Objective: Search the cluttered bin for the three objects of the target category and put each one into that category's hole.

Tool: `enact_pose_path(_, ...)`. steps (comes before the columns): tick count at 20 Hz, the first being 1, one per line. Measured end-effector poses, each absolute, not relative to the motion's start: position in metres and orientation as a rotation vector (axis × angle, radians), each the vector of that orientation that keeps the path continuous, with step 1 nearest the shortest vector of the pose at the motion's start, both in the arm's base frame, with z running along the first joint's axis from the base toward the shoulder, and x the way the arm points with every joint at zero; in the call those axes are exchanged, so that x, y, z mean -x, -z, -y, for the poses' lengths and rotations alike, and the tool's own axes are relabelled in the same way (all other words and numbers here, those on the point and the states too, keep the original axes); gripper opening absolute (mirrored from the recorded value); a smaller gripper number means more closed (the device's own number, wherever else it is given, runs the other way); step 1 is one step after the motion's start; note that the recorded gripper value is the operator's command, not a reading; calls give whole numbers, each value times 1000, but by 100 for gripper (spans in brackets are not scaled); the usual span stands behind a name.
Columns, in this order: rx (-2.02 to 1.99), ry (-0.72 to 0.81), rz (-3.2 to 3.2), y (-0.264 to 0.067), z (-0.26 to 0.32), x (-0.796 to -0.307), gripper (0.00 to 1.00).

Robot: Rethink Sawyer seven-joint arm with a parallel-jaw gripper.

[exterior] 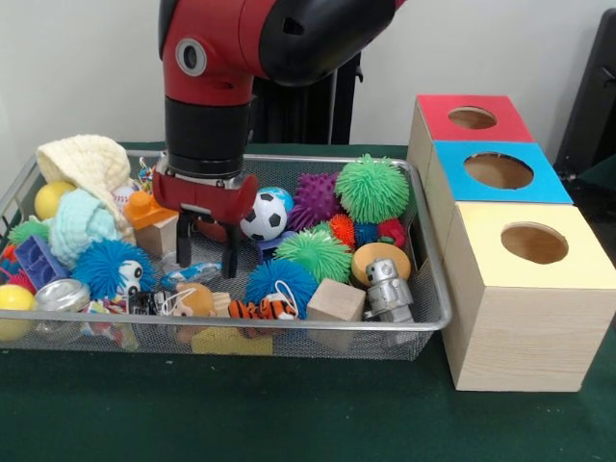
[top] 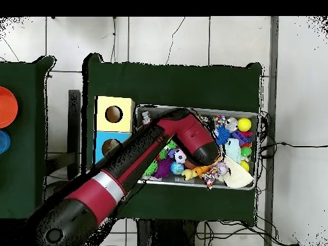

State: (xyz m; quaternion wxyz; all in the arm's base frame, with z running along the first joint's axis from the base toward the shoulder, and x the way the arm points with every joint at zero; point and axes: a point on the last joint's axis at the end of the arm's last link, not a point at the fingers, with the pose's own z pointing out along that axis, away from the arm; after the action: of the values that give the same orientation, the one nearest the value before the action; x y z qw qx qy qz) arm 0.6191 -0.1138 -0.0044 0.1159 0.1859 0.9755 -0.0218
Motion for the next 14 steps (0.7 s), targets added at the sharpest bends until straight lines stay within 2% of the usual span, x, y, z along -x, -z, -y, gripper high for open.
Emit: enact_pose_path(14, -540, 177, -2851, 32, 127, -605, 100)
